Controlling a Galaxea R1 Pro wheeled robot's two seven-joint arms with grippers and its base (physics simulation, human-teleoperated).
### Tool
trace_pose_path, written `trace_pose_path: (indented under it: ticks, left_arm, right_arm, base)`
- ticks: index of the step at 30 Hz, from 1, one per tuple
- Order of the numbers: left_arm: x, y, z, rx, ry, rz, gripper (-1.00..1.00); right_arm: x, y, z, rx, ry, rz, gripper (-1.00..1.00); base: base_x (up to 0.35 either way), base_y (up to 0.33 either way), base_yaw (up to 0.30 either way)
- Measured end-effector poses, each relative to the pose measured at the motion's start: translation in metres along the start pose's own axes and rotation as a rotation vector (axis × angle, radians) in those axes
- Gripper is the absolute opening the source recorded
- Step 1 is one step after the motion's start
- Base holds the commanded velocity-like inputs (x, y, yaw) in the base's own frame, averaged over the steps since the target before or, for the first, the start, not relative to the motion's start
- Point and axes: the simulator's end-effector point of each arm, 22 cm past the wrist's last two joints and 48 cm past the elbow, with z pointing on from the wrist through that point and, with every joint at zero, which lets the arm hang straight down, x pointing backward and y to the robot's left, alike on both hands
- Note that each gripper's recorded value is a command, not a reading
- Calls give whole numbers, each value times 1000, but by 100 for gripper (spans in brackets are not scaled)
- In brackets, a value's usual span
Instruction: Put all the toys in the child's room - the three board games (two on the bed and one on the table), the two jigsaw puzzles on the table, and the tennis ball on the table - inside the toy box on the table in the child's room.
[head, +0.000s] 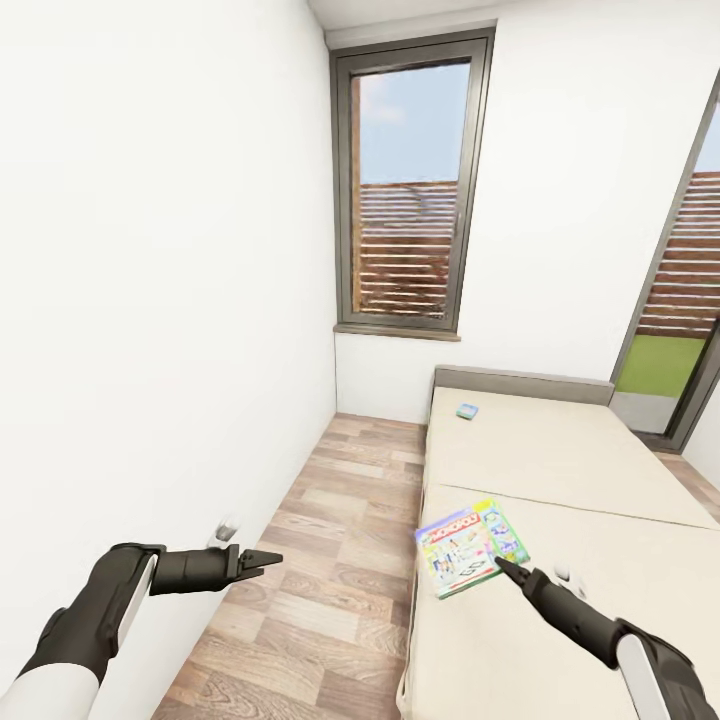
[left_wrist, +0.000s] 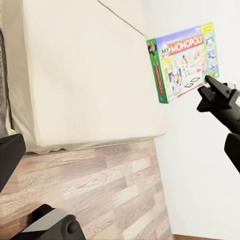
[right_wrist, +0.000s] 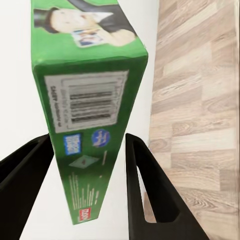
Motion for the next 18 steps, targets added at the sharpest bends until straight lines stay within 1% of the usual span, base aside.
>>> trace_pose_path:
  ticks: [3,7,10,12,14,18]
  left_arm:
    - [0,0,0,0,0,1,100]
    - [0,0,0,-1,1,2,100]
    - [0,0,0,-1,1,2,100]
    - [0,0,0,-1,0,3,100]
    - [-1,0,0,-1,-5,19,100]
    - [-4,0,0,-3,-16,52,100]
  right_arm:
    - [-3,-16,-7,25,-8,27,-100]
    - [-4,-28,-12,40,-11,49,-100]
    - [-11,-35,-18,51,-33,66,-100]
    - [-16,-44,-24,63,-56,90,-100]
    - [-17,-54,-29,76,-73,118,-100]
    - [-18,-64,-35,87,-91,157,-100]
  base:
    - [0,0,0]
    - [0,0,0]
    - [0,0,0]
    - [0,0,0]
    - [0,0,0]
    - [0,0,0]
